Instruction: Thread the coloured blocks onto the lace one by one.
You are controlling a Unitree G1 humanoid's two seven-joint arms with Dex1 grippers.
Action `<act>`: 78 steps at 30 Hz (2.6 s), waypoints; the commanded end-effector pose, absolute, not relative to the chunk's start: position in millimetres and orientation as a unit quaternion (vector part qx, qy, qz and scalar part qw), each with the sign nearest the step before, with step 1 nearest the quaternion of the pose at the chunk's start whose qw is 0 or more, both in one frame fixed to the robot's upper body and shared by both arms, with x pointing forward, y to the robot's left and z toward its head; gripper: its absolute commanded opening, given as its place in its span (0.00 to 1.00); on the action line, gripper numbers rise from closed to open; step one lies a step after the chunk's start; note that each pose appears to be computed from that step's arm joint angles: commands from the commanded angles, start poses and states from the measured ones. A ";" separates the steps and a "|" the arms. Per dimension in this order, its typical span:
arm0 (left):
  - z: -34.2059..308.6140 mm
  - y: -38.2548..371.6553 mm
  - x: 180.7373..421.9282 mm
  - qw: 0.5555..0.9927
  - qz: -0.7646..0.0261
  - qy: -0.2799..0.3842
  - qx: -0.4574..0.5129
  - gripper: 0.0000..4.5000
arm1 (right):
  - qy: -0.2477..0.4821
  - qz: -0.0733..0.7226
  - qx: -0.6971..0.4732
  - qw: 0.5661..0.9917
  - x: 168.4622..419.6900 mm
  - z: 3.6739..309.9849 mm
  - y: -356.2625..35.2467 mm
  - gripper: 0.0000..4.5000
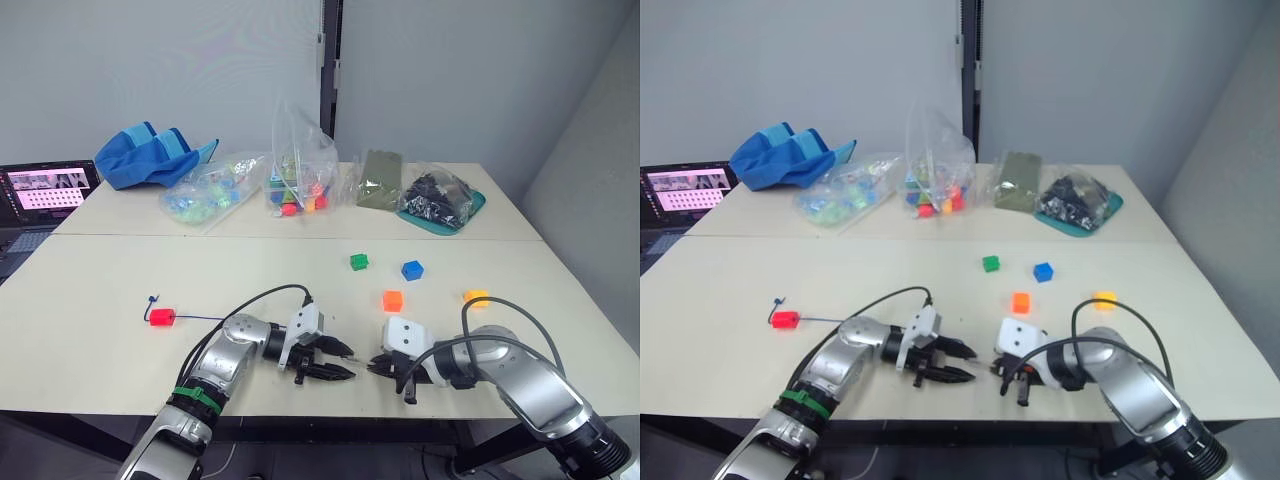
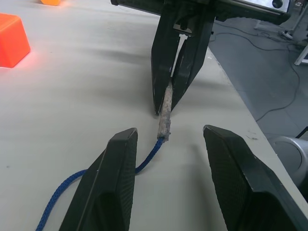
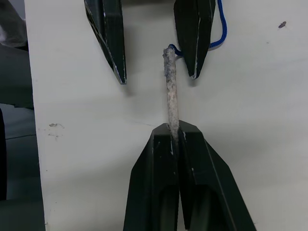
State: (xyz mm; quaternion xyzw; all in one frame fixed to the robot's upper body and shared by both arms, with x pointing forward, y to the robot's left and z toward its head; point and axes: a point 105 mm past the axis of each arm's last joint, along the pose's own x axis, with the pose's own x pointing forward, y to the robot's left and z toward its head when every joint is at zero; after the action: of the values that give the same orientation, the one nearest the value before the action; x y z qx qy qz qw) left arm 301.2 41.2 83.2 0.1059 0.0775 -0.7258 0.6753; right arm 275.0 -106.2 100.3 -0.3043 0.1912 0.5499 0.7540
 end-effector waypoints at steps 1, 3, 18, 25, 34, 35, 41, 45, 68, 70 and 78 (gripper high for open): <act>81.6 32.3 292.7 0.648 -0.749 0.078 0.114 0.50 | 0.190 0.558 -0.338 0.734 276.0 96.0 -108.8 0.00; 84.1 30.0 295.0 0.652 -0.746 0.071 0.114 0.50 | 0.192 0.560 -0.346 0.728 276.9 94.3 -112.1 0.00; 87.3 35.0 294.9 0.672 -0.734 0.068 0.068 0.50 | 0.191 0.564 -0.350 0.723 274.7 92.1 -113.4 0.00; 80.5 40.3 290.6 0.675 -0.732 0.081 0.057 0.01 | 0.197 0.560 -0.341 0.729 271.5 90.6 -113.6 0.00; 82.4 38.1 296.5 0.680 -0.726 0.075 0.062 0.00 | 0.188 0.548 -0.324 0.748 271.8 100.9 -114.1 0.15; 82.7 38.5 297.3 0.681 -0.726 0.074 0.061 0.00 | 0.185 0.543 -0.322 0.753 271.3 104.0 -116.9 0.22; 85.9 41.9 299.6 0.684 -0.724 0.071 0.055 0.00 | 0.167 0.496 -0.321 0.789 269.5 116.1 -140.4 0.66; 89.3 47.8 303.9 0.689 -0.719 0.067 0.058 0.00 | 0.110 0.439 -0.182 0.873 263.7 157.1 -157.6 0.98; 99.5 56.6 317.9 0.688 -0.720 0.053 0.066 0.00 | 0.044 0.047 -0.006 0.998 198.2 114.1 -273.7 0.99; 98.5 56.6 318.1 0.688 -0.721 0.054 0.067 0.00 | 0.040 0.050 -0.008 0.998 200.1 114.9 -273.4 0.99; 97.5 54.5 317.5 0.697 -0.712 0.047 0.066 0.00 | 0.020 0.059 -0.028 0.998 247.6 126.1 -279.6 0.99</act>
State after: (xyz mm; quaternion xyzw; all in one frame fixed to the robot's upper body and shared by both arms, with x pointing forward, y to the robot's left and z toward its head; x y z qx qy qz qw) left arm 316.6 56.9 87.9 0.0567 0.0702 -0.7124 0.6959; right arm 236.8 -274.5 119.3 -0.0126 0.0290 0.0653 0.9974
